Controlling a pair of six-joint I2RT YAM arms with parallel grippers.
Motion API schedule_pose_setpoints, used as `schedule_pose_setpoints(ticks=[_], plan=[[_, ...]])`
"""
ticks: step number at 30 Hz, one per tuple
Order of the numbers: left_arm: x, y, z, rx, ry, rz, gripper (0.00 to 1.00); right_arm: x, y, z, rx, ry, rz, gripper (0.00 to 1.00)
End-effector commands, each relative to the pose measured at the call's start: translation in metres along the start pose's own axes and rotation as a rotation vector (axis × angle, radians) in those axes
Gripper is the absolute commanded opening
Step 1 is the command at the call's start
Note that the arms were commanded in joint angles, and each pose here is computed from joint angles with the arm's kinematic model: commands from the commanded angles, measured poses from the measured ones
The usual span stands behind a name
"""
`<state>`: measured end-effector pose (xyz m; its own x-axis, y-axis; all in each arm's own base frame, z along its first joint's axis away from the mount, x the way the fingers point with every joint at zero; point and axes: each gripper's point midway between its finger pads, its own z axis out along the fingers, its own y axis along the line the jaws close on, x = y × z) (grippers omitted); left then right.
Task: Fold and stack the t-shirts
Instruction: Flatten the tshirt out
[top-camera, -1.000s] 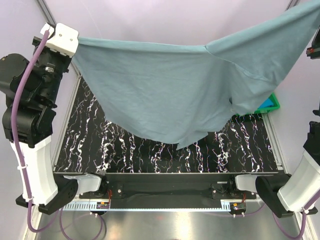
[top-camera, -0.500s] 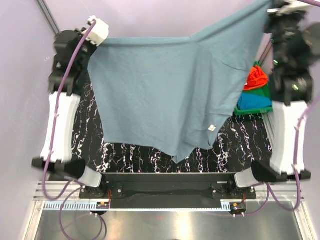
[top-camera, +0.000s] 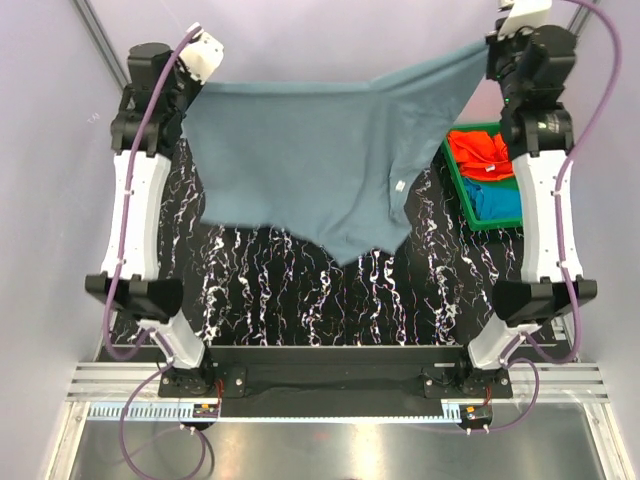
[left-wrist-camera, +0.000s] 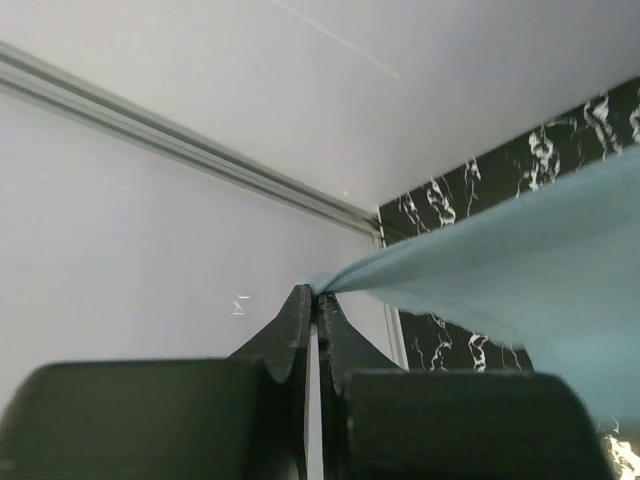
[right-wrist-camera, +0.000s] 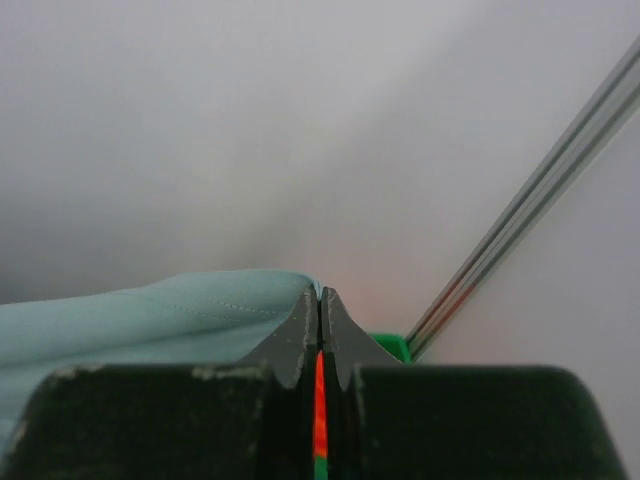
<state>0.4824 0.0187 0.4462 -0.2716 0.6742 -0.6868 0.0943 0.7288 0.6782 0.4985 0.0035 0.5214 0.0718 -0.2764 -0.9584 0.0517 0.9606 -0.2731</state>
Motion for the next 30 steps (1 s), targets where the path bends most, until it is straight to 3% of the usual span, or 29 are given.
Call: schedule_pose_setpoints(ticks=[1,6,7,10,18,21,24,27,30], plan=[[-0.039,0.053,-0.078,-0.141,-0.146,-0.075,0.00,-0.121,-0.058,-0.077,0.143,-0.299,0.017,0.00],[-0.041,0.058,-0.155,-0.139,-0.258,-0.156,0.00,-0.156,-0.062,-0.165,0.089,-0.357,0.095,0.00],[-0.043,0.066,-0.184,-0.163,-0.306,-0.167,0.00,-0.170,-0.065,-0.195,0.085,-0.402,0.098,0.00],[-0.042,0.072,-0.219,-0.198,-0.370,-0.169,0.00,-0.192,-0.078,-0.248,0.122,-0.492,0.077,0.00],[-0.061,0.118,-0.273,-0.369,-0.479,-0.147,0.00,-0.249,-0.133,-0.329,0.381,-0.677,-0.044,0.00],[-0.068,0.129,-0.271,-0.410,-0.485,-0.107,0.00,-0.272,-0.144,-0.332,0.450,-0.751,-0.090,0.00],[-0.066,0.120,-0.227,-0.393,-0.405,-0.027,0.00,-0.278,-0.143,-0.304,0.475,-0.774,-0.154,0.00],[-0.049,0.087,-0.164,-0.284,-0.276,0.038,0.00,-0.258,-0.131,-0.247,0.430,-0.708,-0.171,0.00],[-0.015,0.035,-0.096,-0.110,-0.104,0.068,0.00,-0.186,-0.101,-0.155,0.326,-0.514,-0.184,0.00]])
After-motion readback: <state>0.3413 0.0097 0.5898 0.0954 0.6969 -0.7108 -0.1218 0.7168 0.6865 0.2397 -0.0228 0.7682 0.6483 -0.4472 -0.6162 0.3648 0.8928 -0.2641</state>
